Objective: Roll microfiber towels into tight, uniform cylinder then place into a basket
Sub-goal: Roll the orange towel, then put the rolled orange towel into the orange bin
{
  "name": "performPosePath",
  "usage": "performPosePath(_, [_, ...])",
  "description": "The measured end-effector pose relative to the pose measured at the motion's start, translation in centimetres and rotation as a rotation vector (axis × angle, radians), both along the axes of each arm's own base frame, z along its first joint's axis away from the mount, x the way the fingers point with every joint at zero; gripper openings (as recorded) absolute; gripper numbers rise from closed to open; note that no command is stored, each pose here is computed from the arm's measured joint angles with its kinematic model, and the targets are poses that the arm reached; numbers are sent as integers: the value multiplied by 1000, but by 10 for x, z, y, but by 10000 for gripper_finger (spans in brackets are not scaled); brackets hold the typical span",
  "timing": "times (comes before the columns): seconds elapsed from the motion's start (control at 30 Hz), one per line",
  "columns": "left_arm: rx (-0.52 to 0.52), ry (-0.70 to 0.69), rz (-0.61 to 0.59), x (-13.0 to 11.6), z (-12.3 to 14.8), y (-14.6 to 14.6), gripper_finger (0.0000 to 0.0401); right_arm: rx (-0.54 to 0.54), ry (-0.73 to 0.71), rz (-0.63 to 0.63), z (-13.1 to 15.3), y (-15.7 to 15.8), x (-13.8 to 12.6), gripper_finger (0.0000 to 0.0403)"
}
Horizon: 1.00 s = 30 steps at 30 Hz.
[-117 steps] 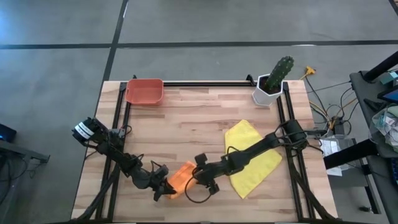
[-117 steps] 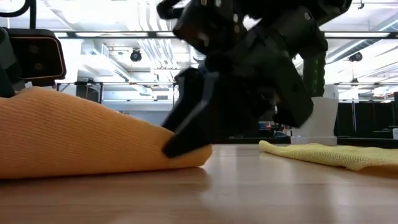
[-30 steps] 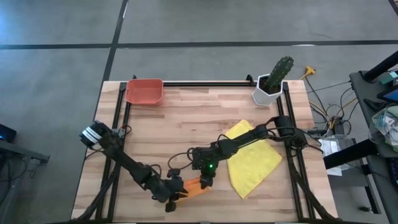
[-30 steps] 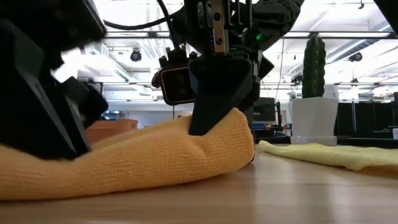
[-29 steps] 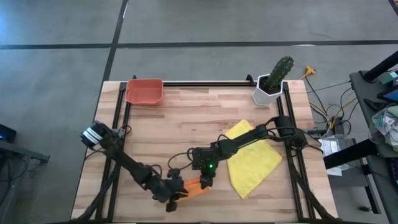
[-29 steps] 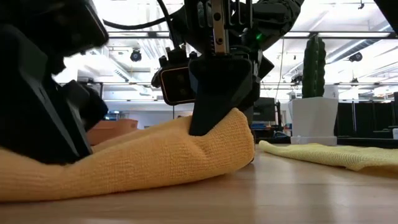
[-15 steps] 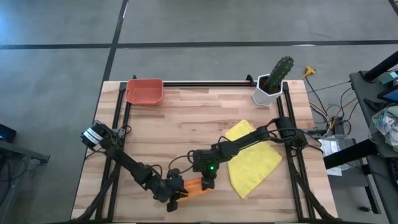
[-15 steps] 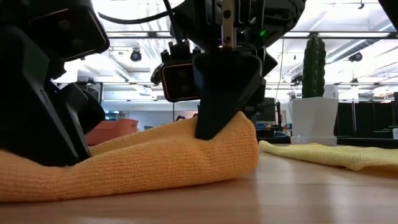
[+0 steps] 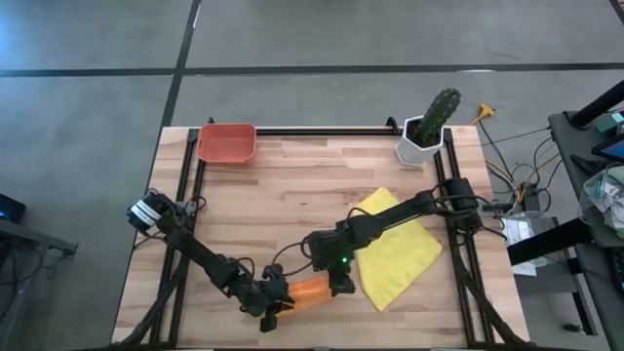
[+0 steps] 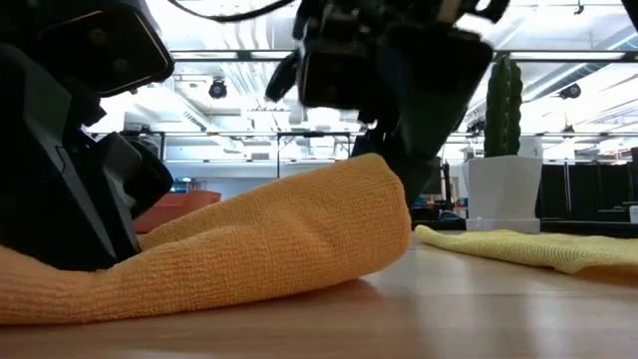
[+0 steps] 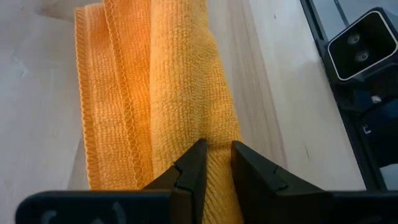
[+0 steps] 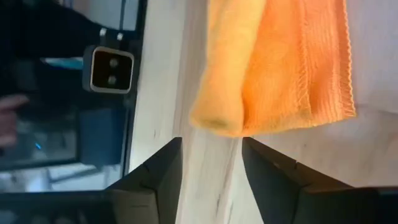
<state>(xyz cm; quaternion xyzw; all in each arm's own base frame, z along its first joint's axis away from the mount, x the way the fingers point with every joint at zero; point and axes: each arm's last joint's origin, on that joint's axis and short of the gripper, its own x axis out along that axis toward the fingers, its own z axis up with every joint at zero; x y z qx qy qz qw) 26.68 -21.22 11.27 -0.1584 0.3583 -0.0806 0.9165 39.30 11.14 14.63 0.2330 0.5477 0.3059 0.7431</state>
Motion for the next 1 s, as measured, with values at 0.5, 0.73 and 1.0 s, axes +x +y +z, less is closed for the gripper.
performPosePath(0.5, [-36,38,-40,-1,-3,2,61,-397,-611,208,82,26,-21,150])
performPosePath(0.73, [-61,51,-56,0,-6,8,61,-498,-833,447,68,49,-21,154])
performPosePath(1.0, [-286,3,-190,0,-9,24,16,-535,-872,551,45,54,-13,168])
